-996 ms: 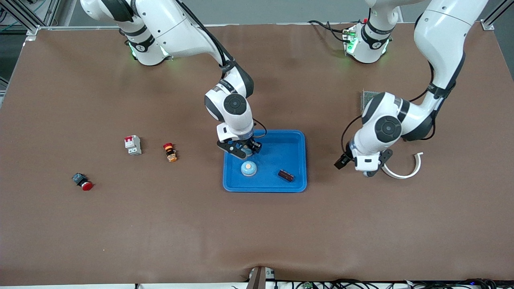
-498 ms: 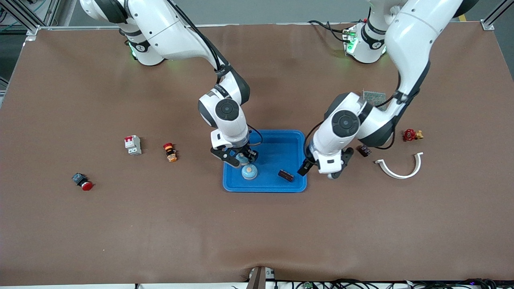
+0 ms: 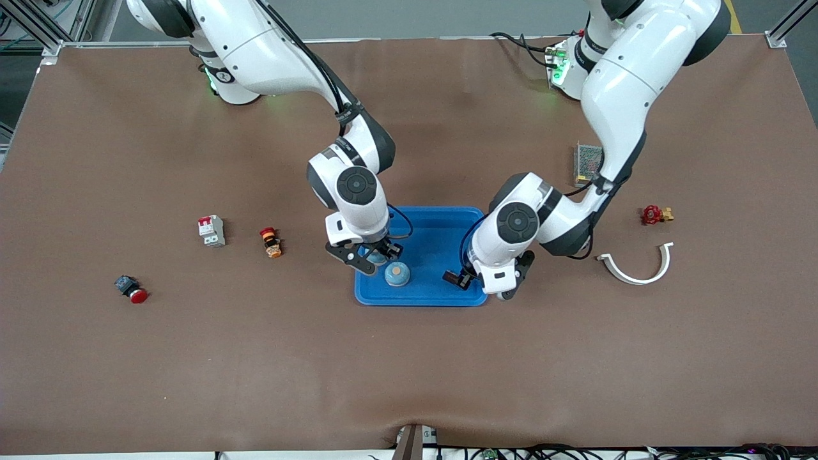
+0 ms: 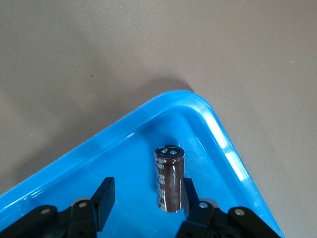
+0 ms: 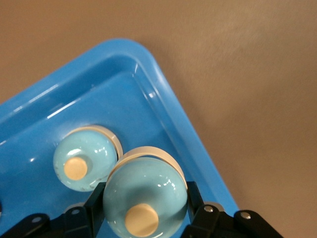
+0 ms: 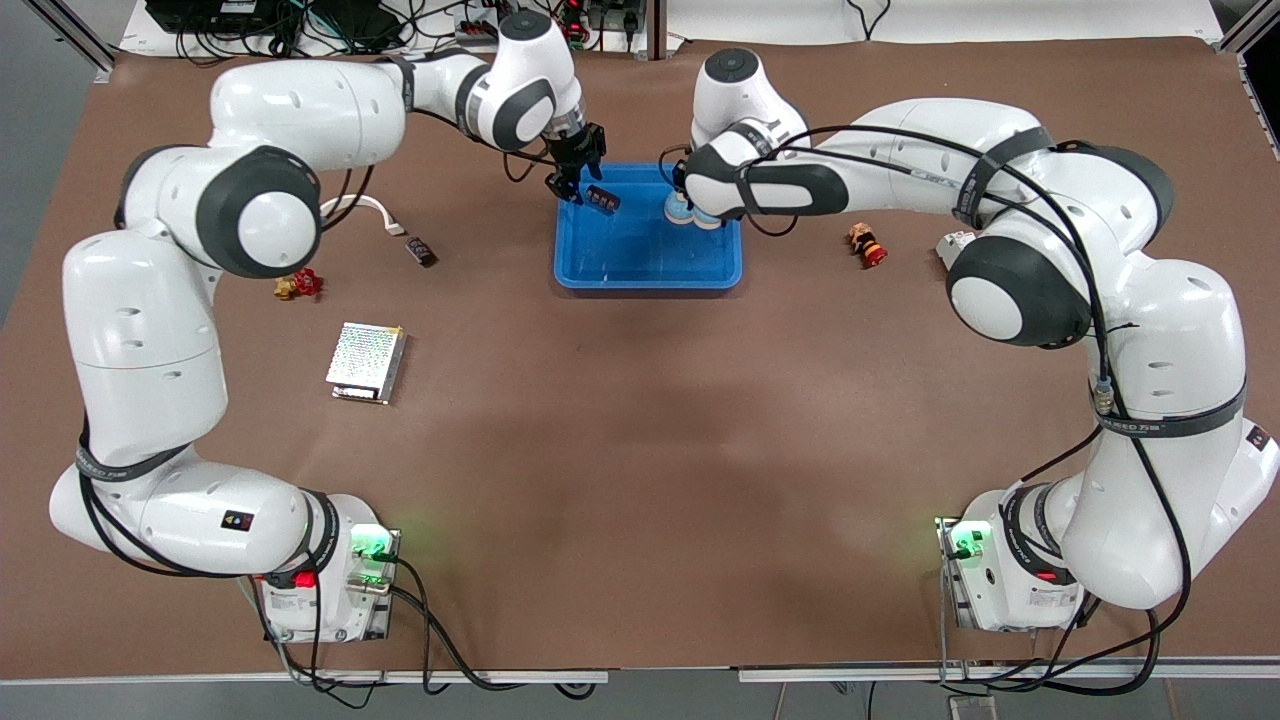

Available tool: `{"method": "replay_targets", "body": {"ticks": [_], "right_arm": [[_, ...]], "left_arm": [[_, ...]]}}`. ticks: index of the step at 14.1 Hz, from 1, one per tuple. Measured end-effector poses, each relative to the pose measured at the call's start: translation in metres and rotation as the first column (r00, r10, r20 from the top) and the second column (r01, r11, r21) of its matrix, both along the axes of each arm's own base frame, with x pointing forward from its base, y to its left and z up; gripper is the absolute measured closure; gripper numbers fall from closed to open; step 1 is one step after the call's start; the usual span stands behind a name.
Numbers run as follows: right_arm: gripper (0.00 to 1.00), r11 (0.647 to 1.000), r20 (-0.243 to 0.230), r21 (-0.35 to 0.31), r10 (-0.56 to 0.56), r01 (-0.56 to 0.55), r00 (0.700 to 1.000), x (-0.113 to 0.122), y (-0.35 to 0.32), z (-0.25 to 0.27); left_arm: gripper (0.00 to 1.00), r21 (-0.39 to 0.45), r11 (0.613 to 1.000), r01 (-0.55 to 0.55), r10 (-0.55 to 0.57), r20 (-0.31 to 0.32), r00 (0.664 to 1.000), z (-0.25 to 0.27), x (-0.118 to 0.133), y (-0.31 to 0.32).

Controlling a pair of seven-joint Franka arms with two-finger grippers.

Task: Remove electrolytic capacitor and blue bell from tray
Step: 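Grasp the second capacitor with the left gripper while the right gripper grasps a bell, then carry the bell toward the white breaker while the left gripper carries the capacitor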

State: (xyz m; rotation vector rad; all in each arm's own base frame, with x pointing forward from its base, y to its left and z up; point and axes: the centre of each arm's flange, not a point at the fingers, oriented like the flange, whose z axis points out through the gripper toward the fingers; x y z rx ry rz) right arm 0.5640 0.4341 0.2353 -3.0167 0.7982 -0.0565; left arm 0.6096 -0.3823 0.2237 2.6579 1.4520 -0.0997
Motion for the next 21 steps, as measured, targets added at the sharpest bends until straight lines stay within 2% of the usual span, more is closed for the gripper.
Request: {"method": "replay_targets", "body": {"ticks": [3,6,9,13,15,16,18,21], "right_arm": [[0.32,0.998,-0.019,-0.017,0.065,-0.065,0.998,0.013,-0.020,0.010],[0.32,0.988,-0.062,-0.039,0.149,-0.152,0.987,0.028,-0.053,0.033],[0.32,0.970,-0.111,-0.048,0.234,-0.240,0.966,0.045,-0.100,0.066],[0.32,0.939,-0.136,-0.033,0.335,-0.342,0.932,0.062,-0.170,0.091],[0.32,0.920,-0.162,-0.020,0.384,-0.392,0.909,0.065,-0.209,0.098],[0.32,0.912,-0.178,-0.013,0.402,-0.410,0.898,0.065,-0.227,0.103],[0.32,0.897,-0.191,0.001,0.434,-0.442,0.880,0.063,-0.255,0.115],[0.32,0.869,-0.196,0.022,0.489,-0.495,0.850,0.059,-0.295,0.123]], "left_arm": [[0.36,0.009,1.000,-0.006,0.006,-0.001,1.000,-0.012,-0.002,-0.013],[0.36,0.002,1.000,-0.010,0.010,0.003,1.000,-0.018,0.000,-0.013],[0.36,-0.010,1.000,-0.010,0.010,0.014,1.000,-0.021,-0.001,-0.017],[0.37,0.001,1.000,-0.014,0.014,0.028,1.000,-0.034,-0.002,-0.018],[0.38,0.010,1.000,-0.014,0.013,0.030,0.999,-0.041,-0.003,-0.019],[0.45,0.012,1.000,-0.013,0.013,0.030,0.999,-0.043,-0.003,-0.019],[0.68,0.010,1.000,-0.013,0.013,0.032,0.999,-0.042,-0.003,-0.019],[0.69,0.005,1.000,-0.016,0.015,0.041,0.999,-0.037,0.000,-0.020]]}}
